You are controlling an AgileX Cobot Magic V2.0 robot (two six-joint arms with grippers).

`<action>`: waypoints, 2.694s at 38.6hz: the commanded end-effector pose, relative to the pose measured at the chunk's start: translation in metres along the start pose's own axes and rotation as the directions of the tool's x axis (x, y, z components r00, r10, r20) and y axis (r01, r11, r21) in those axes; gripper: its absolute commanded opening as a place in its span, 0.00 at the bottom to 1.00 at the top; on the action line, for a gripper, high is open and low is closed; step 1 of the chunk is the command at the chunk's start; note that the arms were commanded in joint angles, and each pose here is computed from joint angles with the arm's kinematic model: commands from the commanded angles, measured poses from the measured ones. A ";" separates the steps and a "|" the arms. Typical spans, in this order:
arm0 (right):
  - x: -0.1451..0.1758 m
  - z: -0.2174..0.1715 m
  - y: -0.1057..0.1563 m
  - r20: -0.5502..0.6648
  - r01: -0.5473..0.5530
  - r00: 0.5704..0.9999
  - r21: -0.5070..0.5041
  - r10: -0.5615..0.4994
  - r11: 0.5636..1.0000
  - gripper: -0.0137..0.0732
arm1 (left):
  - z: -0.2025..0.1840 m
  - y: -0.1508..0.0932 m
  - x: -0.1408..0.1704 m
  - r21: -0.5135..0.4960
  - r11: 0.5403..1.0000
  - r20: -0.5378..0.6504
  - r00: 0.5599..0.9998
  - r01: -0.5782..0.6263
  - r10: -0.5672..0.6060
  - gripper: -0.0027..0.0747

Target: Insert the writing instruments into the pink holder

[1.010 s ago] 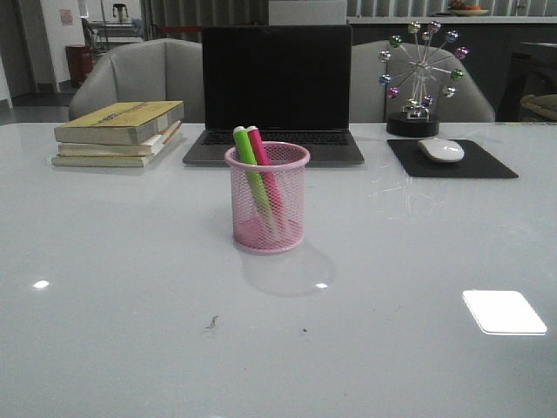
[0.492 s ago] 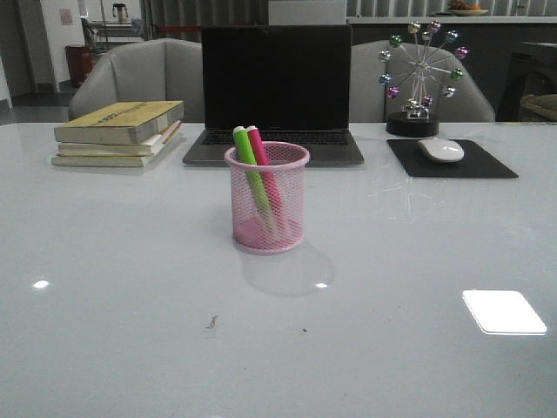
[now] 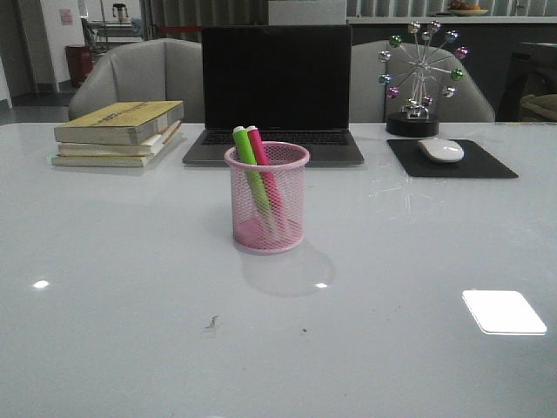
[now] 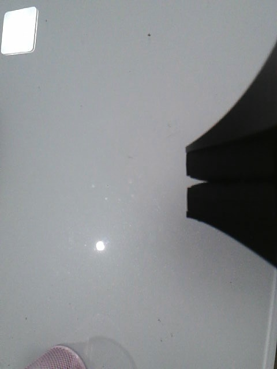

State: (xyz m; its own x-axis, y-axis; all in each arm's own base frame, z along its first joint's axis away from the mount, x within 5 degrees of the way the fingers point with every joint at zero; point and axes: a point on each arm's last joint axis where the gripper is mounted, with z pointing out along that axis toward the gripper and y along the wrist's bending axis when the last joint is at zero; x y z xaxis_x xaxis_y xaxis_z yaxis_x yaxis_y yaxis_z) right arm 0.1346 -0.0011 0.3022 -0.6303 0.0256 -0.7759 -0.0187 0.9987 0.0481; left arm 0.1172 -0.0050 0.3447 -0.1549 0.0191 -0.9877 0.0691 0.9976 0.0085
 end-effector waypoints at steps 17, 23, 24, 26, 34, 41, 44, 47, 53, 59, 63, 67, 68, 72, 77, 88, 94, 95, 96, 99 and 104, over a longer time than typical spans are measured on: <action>-0.013 -0.007 0.000 0.094 -0.009 0.995 0.002 0.009 1.000 0.18 | -0.003 0.002 -0.015 -0.021 0.999 0.101 0.995 0.027 -0.024 0.53; -0.013 -0.007 0.000 0.094 -0.009 0.995 0.002 0.009 1.000 0.18 | -0.003 0.001 -0.015 -0.008 0.998 0.098 0.993 0.059 -0.058 0.53; -0.013 -0.007 0.000 0.094 -0.009 0.995 0.002 0.009 1.000 0.18 | -0.003 0.001 -0.015 -0.005 0.998 0.099 0.993 0.068 -0.068 0.53; -0.013 -0.007 0.000 0.094 -0.009 0.996 0.002 0.009 1.000 0.18 | -0.003 0.001 -0.015 -0.005 0.998 0.099 0.993 0.068 -0.068 0.53; -0.009 -0.007 0.001 0.066 -0.009 0.998 -0.003 0.009 1.000 0.18 | -0.003 0.001 -0.015 -0.005 0.998 0.099 0.993 0.068 -0.068 0.53; -0.017 -0.028 -0.004 0.481 -0.024 0.877 0.061 -0.009 0.998 0.18 | -0.003 0.000 -0.013 0.003 0.998 0.079 0.995 0.068 -0.068 0.53; -0.012 -0.036 -0.005 0.608 -0.037 0.794 0.082 -0.020 0.996 0.18 | -0.003 0.000 -0.012 0.008 0.998 0.066 0.995 0.067 -0.068 0.53; -0.002 -0.040 -0.006 0.664 -0.039 0.747 0.098 -0.036 0.994 0.18 | -0.003 -0.001 -0.012 0.009 0.998 0.063 0.996 0.067 -0.068 0.53; 0.032 -0.036 -0.006 0.677 0.013 0.727 0.153 -0.114 0.988 0.18 | -0.002 -0.001 -0.012 0.010 0.998 0.059 0.996 0.067 -0.068 0.53; 0.067 -0.026 -0.006 0.672 0.019 0.731 0.158 -0.121 0.987 0.18 | -0.002 -0.001 -0.012 0.011 0.998 0.059 0.996 0.067 -0.068 0.53; 0.085 -0.018 -0.006 0.672 0.019 0.731 0.158 -0.121 0.987 0.18 | -0.002 -0.001 -0.012 0.011 0.998 0.059 0.996 0.067 -0.068 0.53; 0.098 -0.010 -0.007 0.659 0.019 0.742 0.157 -0.119 0.987 0.18 | -0.002 -0.001 -0.012 0.011 0.998 0.059 0.996 0.067 -0.068 0.53; 0.101 -0.009 -0.007 0.657 0.019 0.745 0.156 -0.118 0.988 0.18 | -0.002 -0.001 -0.012 0.011 0.998 0.059 0.996 0.067 -0.068 0.53; 0.110 -0.001 -0.007 0.638 0.020 0.761 0.155 -0.116 0.988 0.18 | -0.002 -0.001 -0.012 0.011 0.998 0.059 0.996 0.067 -0.068 0.53; 0.117 0.005 -0.008 0.621 0.017 0.776 0.151 -0.108 0.988 0.18 | -0.002 -0.001 -0.012 0.011 0.998 0.059 0.996 0.067 -0.068 0.53; 0.128 0.010 -0.007 0.607 -0.075 0.795 0.068 0.019 0.995 0.18 | -0.002 -0.001 -0.012 0.011 0.998 0.059 0.996 0.067 -0.068 0.53; 0.128 0.010 -0.007 0.609 -0.075 0.793 0.068 0.018 0.995 0.18 | -0.002 -0.001 -0.011 0.011 0.998 0.057 0.996 0.067 -0.068 0.53; 0.128 0.010 -0.007 0.609 -0.075 0.793 0.068 0.018 0.995 0.18 | -0.002 -0.001 -0.011 0.011 0.998 0.057 0.996 0.067 -0.068 0.53; 0.128 0.010 -0.007 0.610 -0.075 0.792 0.068 0.018 0.995 0.18 | -0.002 -0.001 -0.011 0.011 0.998 0.057 0.996 0.067 -0.068 0.53; 0.128 0.009 -0.007 0.615 -0.074 0.789 0.067 0.018 0.995 0.18 | -0.002 -0.001 -0.011 0.011 0.998 0.057 0.996 0.067 -0.068 0.53; 0.129 0.008 -0.007 0.626 -0.073 0.780 0.065 0.016 0.995 0.18 | -0.002 -0.001 -0.011 0.011 0.998 0.057 0.996 0.067 -0.068 0.53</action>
State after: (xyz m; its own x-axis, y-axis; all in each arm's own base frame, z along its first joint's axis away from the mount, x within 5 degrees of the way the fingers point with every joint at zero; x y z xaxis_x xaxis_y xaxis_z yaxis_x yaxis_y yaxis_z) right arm 0.0595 -0.0026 0.1909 -0.0800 0.0707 -0.9943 0.0619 0.9959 0.0658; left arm 0.1165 -0.0078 0.3417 -0.1911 -0.0271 -0.9812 0.0907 0.9949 -0.0451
